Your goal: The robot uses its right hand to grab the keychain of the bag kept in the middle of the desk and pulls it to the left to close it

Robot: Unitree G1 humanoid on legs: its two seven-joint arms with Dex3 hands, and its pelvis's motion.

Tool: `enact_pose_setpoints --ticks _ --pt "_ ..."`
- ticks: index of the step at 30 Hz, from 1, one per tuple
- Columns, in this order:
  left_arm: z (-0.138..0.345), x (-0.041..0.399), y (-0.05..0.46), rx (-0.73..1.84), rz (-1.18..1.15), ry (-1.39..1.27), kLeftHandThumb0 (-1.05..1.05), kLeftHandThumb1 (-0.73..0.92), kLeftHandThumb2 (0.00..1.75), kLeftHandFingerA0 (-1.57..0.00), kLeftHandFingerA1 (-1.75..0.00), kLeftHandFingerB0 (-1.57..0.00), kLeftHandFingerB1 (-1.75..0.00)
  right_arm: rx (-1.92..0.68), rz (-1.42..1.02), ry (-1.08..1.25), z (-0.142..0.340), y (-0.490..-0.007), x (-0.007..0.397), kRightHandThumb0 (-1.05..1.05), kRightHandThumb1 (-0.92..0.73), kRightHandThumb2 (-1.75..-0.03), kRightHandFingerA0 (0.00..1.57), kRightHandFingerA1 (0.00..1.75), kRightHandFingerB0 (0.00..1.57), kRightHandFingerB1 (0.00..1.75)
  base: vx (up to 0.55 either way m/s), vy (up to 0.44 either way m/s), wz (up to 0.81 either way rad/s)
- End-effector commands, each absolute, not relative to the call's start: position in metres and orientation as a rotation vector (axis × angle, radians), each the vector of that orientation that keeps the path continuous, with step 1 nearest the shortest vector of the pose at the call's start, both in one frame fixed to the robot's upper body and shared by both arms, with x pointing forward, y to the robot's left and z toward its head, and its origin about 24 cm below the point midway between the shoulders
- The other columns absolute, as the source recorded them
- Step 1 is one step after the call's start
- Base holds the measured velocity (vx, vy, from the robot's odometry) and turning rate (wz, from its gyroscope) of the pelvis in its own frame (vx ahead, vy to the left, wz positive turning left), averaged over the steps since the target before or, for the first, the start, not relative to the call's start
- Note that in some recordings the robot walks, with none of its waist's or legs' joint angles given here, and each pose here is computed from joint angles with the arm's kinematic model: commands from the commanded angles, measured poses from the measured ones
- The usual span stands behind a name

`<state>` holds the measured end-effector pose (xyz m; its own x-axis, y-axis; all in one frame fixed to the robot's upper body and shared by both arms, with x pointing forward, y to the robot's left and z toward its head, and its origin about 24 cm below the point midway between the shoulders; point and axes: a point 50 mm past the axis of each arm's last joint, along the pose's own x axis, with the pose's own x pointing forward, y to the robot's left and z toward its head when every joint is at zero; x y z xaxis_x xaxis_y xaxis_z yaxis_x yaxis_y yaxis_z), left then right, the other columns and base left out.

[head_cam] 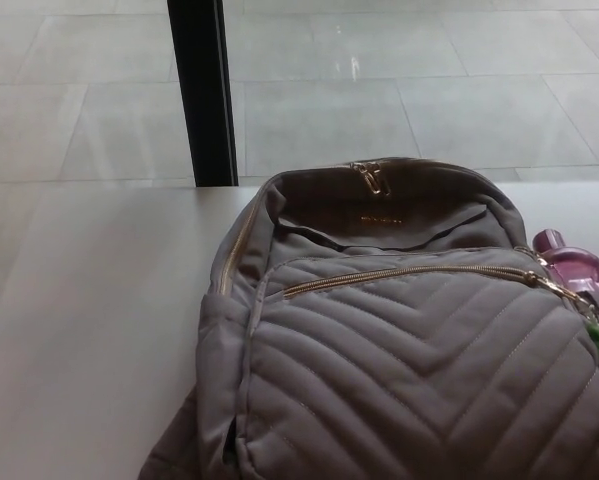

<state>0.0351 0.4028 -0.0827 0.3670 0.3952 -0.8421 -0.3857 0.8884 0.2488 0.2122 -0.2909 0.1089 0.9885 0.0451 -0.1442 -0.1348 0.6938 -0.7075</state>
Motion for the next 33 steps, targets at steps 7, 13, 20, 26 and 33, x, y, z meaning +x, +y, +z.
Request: enact_pose_setpoints --ticks 7,13,20,26,33 --pt "-0.079 0.037 0.406 0.019 0.490 1.056 -0.65 0.74 0.62 -0.59 -0.52 -0.39 -0.38 -0.899 0.171 0.119 0.110 -0.287 0.217 -0.48 -0.65 -0.60 0.66 0.69 0.28 0.33 0.00 0.000 0.00" --pt "-0.079 0.037 0.406 0.008 0.500 1.053 -0.67 0.73 0.61 -0.58 -0.53 -0.39 -0.38 -0.980 0.231 0.149 0.108 -0.281 0.217 -0.52 -0.54 -0.84 0.67 0.78 0.21 0.44 0.00 0.000 0.00" --pt "-0.078 0.038 0.407 0.013 0.489 1.046 -0.69 0.60 0.97 -0.54 -0.65 -0.32 -0.52 -1.054 0.257 0.090 0.114 -0.267 0.221 -0.48 -0.67 -0.60 0.74 0.78 0.17 0.27 0.00 0.000 0.00" --pt "-0.077 0.039 0.407 0.017 0.473 1.040 -0.66 0.78 0.63 -0.55 -0.52 -0.36 -0.38 -1.109 0.265 0.032 0.122 -0.257 0.221 -0.33 -0.54 -1.04 0.73 0.87 0.00 0.49 0.00 0.000 0.00" --pt "-0.078 0.034 0.407 -0.008 0.503 1.047 -0.67 0.62 1.00 -0.52 -0.63 -0.31 -0.51 -1.167 0.272 -0.011 0.136 -0.249 0.226 -0.61 -0.56 -0.84 0.80 0.99 0.13 0.41 0.00 0.000 0.00"
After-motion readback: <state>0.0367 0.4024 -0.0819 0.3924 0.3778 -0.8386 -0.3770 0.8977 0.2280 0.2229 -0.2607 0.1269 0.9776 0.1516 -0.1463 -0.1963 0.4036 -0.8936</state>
